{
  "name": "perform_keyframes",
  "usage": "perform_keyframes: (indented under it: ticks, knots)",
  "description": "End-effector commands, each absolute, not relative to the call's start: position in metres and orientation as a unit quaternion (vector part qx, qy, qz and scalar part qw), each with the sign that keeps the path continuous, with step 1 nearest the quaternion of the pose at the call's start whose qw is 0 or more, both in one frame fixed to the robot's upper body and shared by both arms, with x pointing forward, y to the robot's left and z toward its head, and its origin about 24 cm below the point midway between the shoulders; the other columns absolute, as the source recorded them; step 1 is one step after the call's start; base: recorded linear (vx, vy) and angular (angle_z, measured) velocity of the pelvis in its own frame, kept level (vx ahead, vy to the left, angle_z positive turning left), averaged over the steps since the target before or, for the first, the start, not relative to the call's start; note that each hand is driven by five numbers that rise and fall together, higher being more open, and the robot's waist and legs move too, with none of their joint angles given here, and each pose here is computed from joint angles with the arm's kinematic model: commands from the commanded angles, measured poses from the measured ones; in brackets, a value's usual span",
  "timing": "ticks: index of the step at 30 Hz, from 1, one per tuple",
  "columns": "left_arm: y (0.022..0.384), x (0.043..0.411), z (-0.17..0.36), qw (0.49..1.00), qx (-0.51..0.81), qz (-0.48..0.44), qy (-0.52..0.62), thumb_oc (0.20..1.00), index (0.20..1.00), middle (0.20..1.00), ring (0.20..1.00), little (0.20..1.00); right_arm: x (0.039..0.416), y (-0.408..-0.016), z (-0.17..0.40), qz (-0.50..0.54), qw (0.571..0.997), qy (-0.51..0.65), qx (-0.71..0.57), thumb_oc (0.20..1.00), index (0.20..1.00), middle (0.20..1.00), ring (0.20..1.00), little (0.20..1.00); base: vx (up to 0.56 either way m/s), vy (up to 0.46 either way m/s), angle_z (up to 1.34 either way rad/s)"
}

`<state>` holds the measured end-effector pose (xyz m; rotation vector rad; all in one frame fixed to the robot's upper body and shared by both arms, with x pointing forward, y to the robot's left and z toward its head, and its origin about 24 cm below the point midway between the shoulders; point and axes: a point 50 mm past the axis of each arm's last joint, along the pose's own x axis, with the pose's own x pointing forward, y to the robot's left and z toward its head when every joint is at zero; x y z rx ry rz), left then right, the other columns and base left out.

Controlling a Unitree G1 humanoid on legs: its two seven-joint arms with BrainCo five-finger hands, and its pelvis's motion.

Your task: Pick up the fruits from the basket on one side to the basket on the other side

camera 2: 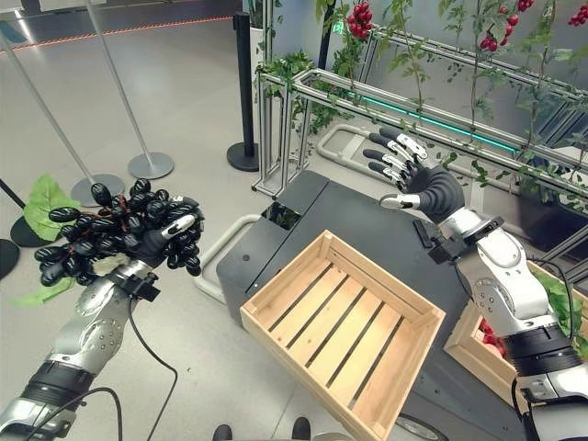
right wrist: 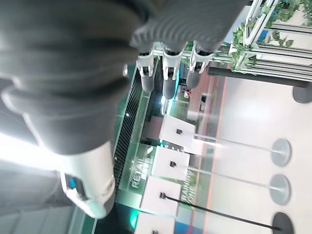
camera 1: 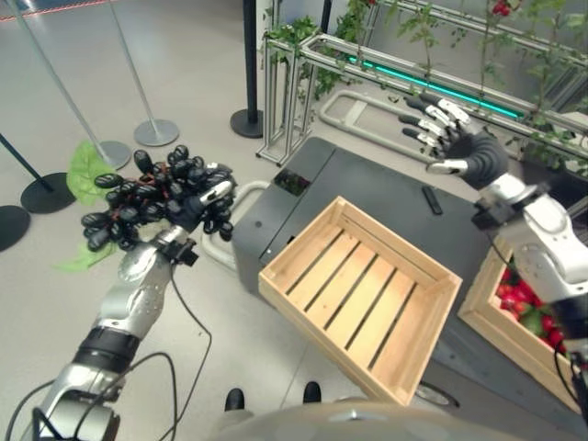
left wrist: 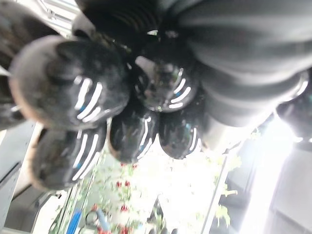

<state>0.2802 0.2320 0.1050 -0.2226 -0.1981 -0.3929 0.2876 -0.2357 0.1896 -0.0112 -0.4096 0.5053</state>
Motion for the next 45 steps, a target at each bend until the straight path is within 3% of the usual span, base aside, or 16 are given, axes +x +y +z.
perform_keyframes:
  ticks: [1, 10, 13, 31, 39, 45]
  knots:
    - [0.242, 0.275, 0.139, 0.963, -0.055, -0.176, -0.199, 0.2, 0.2, 0.2, 0.2, 0.2, 0.276, -0.245, 0.215, 0.19, 0.933, -0.305, -0.012, 1.0, 1.0, 1.0, 1.0, 1.0, 0.01, -0.038, 0.23]
    - [0.26, 0.248, 0.126, 0.97, -0.06, -0.113, -0.207, 0.2, 0.2, 0.2, 0.2, 0.2, 0.264, -0.247, 0.213, 0.154, 0.928, -0.339, -0.01, 1.0, 1.0, 1.0, 1.0, 1.0, -0.07, -0.076, 0.46]
    - [0.257, 0.254, 0.131, 0.966, -0.065, -0.1, -0.229, 0.2, 0.2, 0.2, 0.2, 0.2, 0.263, -0.257, 0.223, 0.104, 0.925, -0.364, -0.018, 1.0, 1.0, 1.0, 1.0, 1.0, -0.28, 0.052, 1.07]
    - [0.249, 0.258, 0.127, 0.965, -0.074, -0.084, -0.236, 0.2, 0.2, 0.2, 0.2, 0.2, 0.251, -0.27, 0.212, 0.029, 0.927, -0.373, -0.016, 1.0, 1.0, 1.0, 1.0, 1.0, -0.05, 0.096, 0.67]
    - [0.282, 0.237, 0.149, 0.958, -0.016, 0.014, -0.286, 0.2, 0.2, 0.2, 0.2, 0.2, 0.248, -0.264, 0.188, 0.001, 0.937, -0.351, 0.003, 1.0, 1.0, 1.0, 1.0, 1.0, 0.01, 0.184, 0.19]
    - [0.285, 0.226, 0.166, 0.94, -0.004, 0.052, -0.336, 0.2, 0.2, 0.2, 0.2, 0.2, 0.243, -0.262, 0.18, -0.011, 0.939, -0.344, 0.0, 1.0, 1.0, 1.0, 1.0, 1.0, 0.01, 0.161, 0.06]
